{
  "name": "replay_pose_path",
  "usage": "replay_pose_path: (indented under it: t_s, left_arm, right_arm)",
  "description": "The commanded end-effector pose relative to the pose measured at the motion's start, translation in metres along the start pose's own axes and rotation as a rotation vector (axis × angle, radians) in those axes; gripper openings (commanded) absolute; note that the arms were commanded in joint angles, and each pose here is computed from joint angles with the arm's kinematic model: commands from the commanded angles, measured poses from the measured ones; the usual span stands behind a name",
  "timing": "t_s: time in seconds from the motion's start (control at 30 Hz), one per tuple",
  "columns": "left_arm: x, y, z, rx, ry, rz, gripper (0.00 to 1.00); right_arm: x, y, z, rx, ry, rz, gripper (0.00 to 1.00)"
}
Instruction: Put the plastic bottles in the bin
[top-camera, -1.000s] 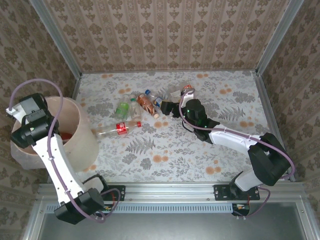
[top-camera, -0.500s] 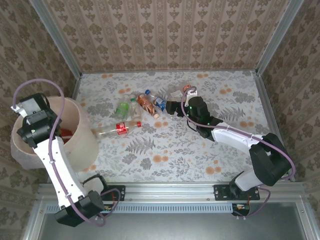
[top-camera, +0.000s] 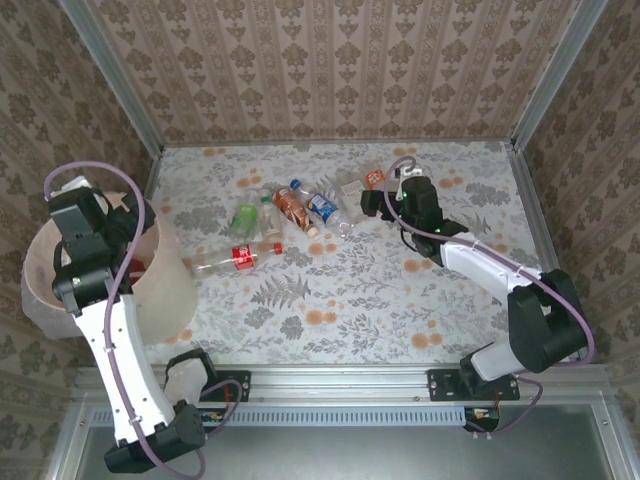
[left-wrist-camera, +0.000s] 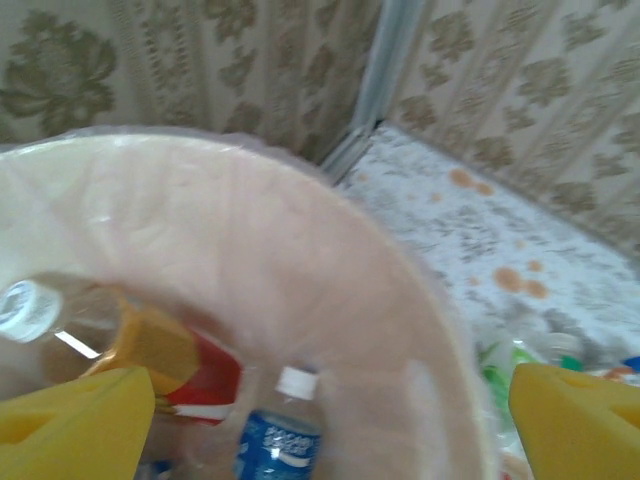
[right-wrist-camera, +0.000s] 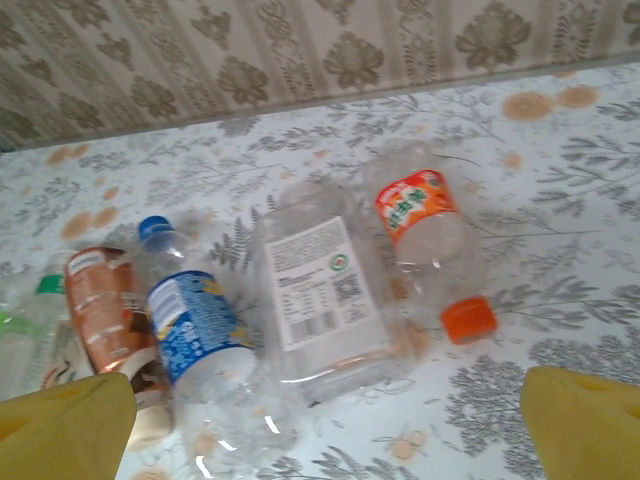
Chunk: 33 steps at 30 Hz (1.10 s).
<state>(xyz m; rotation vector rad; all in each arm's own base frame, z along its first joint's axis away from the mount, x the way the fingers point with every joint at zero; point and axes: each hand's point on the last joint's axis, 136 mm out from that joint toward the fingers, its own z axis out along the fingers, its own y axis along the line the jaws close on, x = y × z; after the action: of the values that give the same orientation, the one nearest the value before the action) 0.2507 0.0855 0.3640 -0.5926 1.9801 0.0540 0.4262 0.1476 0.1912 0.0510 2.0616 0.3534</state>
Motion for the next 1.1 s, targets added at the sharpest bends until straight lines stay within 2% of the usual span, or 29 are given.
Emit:
replay_pose_path:
  t_s: [0.0,0.07,0.17,0.27,0.5,0.67,0.93,1.07]
  left_arm:
    - [-0.004,-0.044,-0.004,0.255,-0.025,-0.018,0.96]
    - [-0.005,-0.070,-0.011,0.424,-0.052,-0.023,1.00]
    - [-0.002,-0.098,-0.022,0.614,-0.070,-0.054,1.00]
    - [0.005,-0.115,-0.029,0.689,-0.055,-0.038,1.00]
    - [0.021,-0.134,-0.038,0.752,-0.039,0.029,1.00]
    - [0.027,-0.134,-0.037,0.745,-0.031,0.040,1.00]
    - [0.032,-0.131,-0.032,0.725,-0.022,0.050,1.00]
    - [0.033,-0.130,-0.031,0.716,-0.022,0.054,1.00]
  right_arm:
    - [0.003,-0.008,0.007,-0.001,0.079,-0.057,1.00]
    - [0.007,-0.018,0.016,0.025,0.127,-0.078,1.00]
    - [0.010,-0.032,0.032,0.056,0.179,-0.077,1.00]
    - [0.008,-0.041,0.049,0.078,0.213,-0.064,0.98]
    - [-0.004,-0.045,0.091,0.087,0.228,-0.016,0.88]
    - [0.004,-0.052,0.122,0.137,0.305,-0.014,0.84]
    - [0.010,-0.067,0.160,0.214,0.349,-0.030,0.79]
    - [0.019,-0.066,0.176,0.212,0.414,-0.035,0.74]
